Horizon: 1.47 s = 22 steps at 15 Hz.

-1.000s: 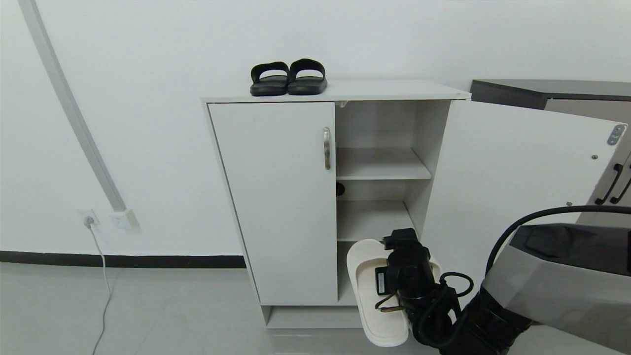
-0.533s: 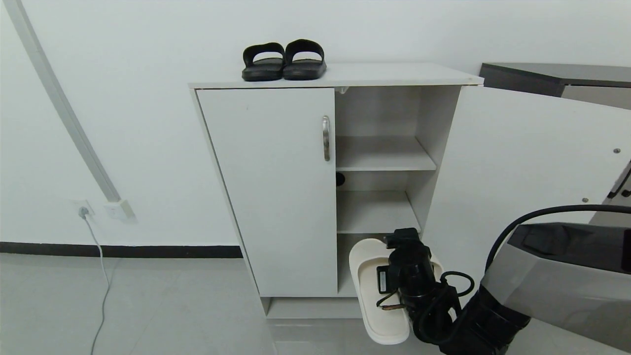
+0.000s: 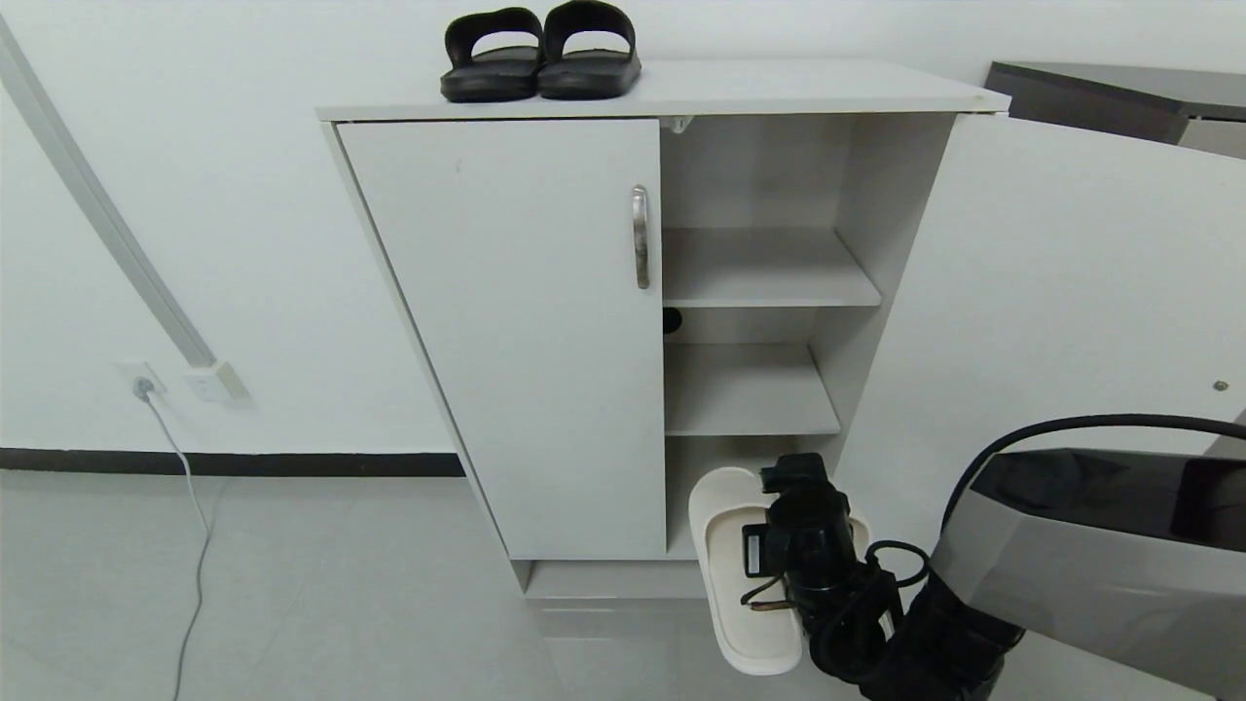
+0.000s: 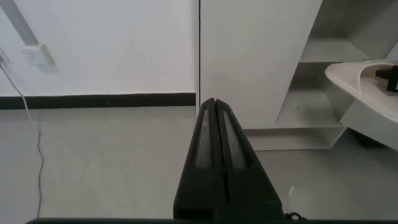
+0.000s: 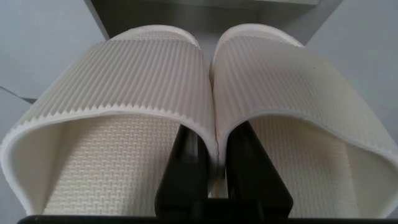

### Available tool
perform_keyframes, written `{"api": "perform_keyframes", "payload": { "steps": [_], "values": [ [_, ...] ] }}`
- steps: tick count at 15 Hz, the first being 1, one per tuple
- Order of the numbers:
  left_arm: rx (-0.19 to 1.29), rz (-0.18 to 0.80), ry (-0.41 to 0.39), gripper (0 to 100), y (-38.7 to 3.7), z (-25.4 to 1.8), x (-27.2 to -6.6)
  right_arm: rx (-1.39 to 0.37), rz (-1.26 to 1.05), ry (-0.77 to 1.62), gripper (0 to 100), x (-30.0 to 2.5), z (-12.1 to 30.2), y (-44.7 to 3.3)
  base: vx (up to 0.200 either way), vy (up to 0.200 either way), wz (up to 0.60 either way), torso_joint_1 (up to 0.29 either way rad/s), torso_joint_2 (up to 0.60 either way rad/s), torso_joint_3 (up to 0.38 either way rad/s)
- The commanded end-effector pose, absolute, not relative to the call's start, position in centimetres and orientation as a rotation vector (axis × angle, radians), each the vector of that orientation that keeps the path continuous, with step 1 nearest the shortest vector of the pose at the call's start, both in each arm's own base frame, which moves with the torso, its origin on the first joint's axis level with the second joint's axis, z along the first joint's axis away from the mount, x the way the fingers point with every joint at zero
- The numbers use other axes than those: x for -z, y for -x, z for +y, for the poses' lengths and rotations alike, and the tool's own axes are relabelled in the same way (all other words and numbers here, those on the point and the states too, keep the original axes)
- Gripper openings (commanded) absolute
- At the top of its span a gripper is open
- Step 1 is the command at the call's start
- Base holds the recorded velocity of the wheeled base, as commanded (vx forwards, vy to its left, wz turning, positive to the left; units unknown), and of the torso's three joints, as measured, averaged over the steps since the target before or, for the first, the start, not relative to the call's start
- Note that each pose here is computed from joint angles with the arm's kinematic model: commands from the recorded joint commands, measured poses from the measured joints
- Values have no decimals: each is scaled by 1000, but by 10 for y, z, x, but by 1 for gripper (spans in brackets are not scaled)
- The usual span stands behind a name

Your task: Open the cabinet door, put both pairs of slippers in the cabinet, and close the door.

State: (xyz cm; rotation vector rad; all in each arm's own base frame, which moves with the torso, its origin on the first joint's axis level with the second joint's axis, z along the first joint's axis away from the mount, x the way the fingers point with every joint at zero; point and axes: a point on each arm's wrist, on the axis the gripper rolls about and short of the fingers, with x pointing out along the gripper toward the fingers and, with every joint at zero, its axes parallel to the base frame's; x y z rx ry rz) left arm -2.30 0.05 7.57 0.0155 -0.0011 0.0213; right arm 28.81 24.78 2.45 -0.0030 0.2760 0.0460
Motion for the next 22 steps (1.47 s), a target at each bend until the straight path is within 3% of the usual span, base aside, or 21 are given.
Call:
{"api": "perform_keyframes", "payload": {
  "steps": [1, 5, 12, 19, 22],
  "values": [
    [-21, 0, -15, 0, 23, 0, -76, -35, 276, 18, 0, -10, 245, -294, 0, 0, 0, 2, 2, -51],
    [-21, 0, -15, 0, 23, 0, -76, -14, 113, 33, 0, -4, 236, -312, 0, 0, 0, 0, 0, 0],
    [-21, 0, -15, 0, 23, 0, -76, -8, 95, 26, 0, -8, 234, -314, 0, 0, 0, 0, 0, 0],
    [-21, 0, -15, 0, 23, 0, -76, -10, 89, 22, 0, -9, 235, -314, 200, 0, 0, 2, 2, -1],
    [-21, -1, -8, 0, 23, 0, -76, -9, 87, 20, 0, -10, 236, -316, 0, 0, 0, 0, 0, 0]
  ]
}}
